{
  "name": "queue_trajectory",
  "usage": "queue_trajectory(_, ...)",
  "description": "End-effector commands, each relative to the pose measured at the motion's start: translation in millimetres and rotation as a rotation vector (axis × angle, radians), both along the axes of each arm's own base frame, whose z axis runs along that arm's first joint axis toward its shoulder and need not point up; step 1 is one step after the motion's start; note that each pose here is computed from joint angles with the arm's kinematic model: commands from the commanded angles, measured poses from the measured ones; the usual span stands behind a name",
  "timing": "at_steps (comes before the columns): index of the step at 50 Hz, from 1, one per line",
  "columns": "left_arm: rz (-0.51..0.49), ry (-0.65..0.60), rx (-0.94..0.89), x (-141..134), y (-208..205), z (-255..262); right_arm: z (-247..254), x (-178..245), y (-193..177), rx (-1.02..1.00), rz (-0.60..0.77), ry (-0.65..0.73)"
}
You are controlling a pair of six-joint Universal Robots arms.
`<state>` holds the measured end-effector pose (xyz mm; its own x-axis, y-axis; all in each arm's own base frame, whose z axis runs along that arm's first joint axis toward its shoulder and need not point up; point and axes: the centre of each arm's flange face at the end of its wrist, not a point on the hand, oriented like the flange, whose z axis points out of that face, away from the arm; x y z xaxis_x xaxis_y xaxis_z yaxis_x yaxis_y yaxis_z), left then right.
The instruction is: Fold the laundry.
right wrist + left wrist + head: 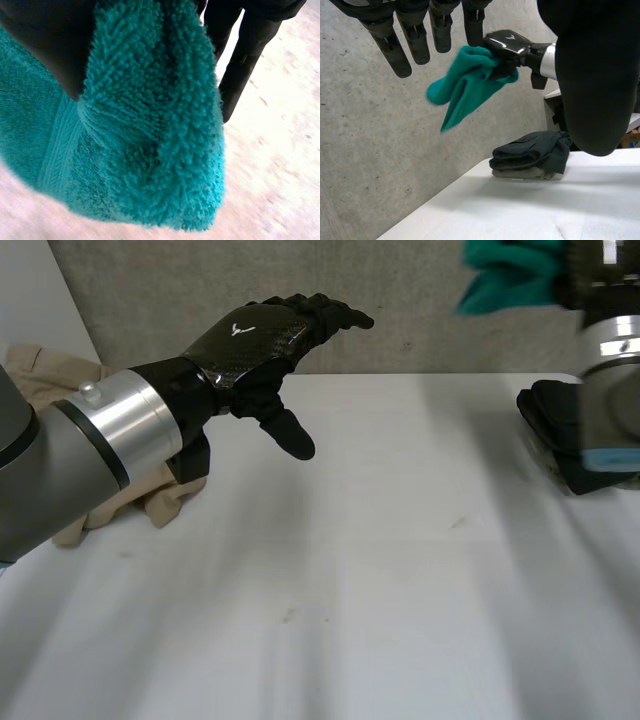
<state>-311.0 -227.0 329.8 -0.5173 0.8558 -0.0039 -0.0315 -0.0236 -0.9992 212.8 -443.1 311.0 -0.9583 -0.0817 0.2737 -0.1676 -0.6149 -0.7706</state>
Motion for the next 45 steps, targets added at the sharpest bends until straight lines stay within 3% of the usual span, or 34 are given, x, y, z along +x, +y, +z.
queue_trajectory(1, -0.012, -0.02, 0.038, -4, 2, -15, -53, -102, -66, 0.065, -0.035, 0.025)
queue_trajectory(7, -0.029, -0.043, 0.079, -10, 5, -38, -154, -160, -92, 0.218, 0.029, 0.066)
queue_trajectory(14, -0.038, -0.055, 0.099, -13, 6, -52, -218, -201, -88, 0.339, 0.027, 0.093)
queue_trajectory(22, -0.038, -0.05, 0.081, -13, 6, -47, -196, -200, -79, 0.316, 0.1, 0.146)
queue_trajectory(28, -0.042, -0.039, 0.06, -13, 10, -36, -153, -203, -78, 0.24, 0.088, 0.081)
queue_trajectory(36, -0.045, -0.031, 0.057, -9, 17, -29, -109, -229, -49, 0.394, -0.168, 0.001)
queue_trajectory(41, -0.036, -0.018, 0.052, -5, 21, -23, -88, -243, -27, 0.517, -0.35, 0.141)
queue_trajectory(45, -0.019, 0.005, 0.04, 0, 21, -13, -56, -269, -19, 0.497, -0.679, 0.31)
